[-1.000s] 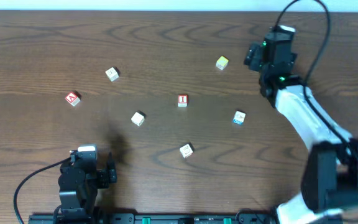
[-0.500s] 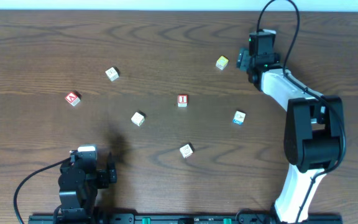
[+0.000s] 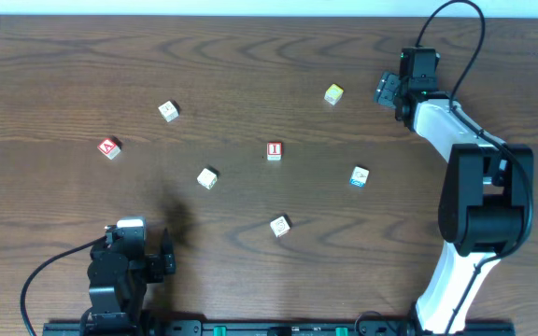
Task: Spell out Ai2
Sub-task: 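Move right gripper to the blue '2' block and grasp it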
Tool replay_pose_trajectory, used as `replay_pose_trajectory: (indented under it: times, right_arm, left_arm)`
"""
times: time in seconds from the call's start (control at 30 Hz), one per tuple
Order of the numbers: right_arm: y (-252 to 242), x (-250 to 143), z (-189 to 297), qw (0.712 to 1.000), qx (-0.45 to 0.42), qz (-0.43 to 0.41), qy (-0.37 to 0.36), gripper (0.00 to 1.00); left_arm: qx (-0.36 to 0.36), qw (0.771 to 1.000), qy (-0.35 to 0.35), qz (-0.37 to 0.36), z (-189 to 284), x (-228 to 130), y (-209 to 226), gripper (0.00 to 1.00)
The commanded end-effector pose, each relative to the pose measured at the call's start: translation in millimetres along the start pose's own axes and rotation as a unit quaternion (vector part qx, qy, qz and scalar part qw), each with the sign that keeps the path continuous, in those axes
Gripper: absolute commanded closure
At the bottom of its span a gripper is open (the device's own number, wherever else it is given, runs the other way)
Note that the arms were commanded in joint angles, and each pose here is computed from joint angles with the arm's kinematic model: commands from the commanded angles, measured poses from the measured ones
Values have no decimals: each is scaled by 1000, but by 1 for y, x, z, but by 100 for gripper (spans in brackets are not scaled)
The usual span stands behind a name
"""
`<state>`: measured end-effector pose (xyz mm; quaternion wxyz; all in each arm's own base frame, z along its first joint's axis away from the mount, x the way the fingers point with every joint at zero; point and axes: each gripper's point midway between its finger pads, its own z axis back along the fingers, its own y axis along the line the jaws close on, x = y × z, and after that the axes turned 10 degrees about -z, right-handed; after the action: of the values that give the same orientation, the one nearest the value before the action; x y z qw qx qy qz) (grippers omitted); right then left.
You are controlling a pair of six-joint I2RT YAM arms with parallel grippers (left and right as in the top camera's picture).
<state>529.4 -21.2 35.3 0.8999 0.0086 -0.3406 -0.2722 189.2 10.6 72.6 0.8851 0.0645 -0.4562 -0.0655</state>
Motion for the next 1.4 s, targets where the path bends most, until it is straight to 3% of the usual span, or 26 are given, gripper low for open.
replay_pose_trajectory:
  times: [0.0,0.37,0.53,0.67,0.77,1.37]
  right_arm:
    - [4,-6,-4,1000,11,-11,12,25]
    - [-1,-17,-8,999,2,24,30,29]
    - [-3,-20,-8,999,-3,34,36,51]
    - [-5,-22,-8,998,-5,42,40,62]
    - [-5,-22,-8,998,-5,41,40,61]
    - [-4,-22,-8,997,-4,68,40,73]
  left_arm:
    - [3,1000,7,-6,-2,-5,1,4]
    - [3,1000,7,-6,-2,-5,1,5]
    - [3,1000,7,-6,-2,-5,1,5]
    - [3,1000,7,-6,-2,-5,1,5]
    - [3,1000,7,-6,-2,-5,1,5]
    - [3,1000,7,-6,-2,-5,1,5]
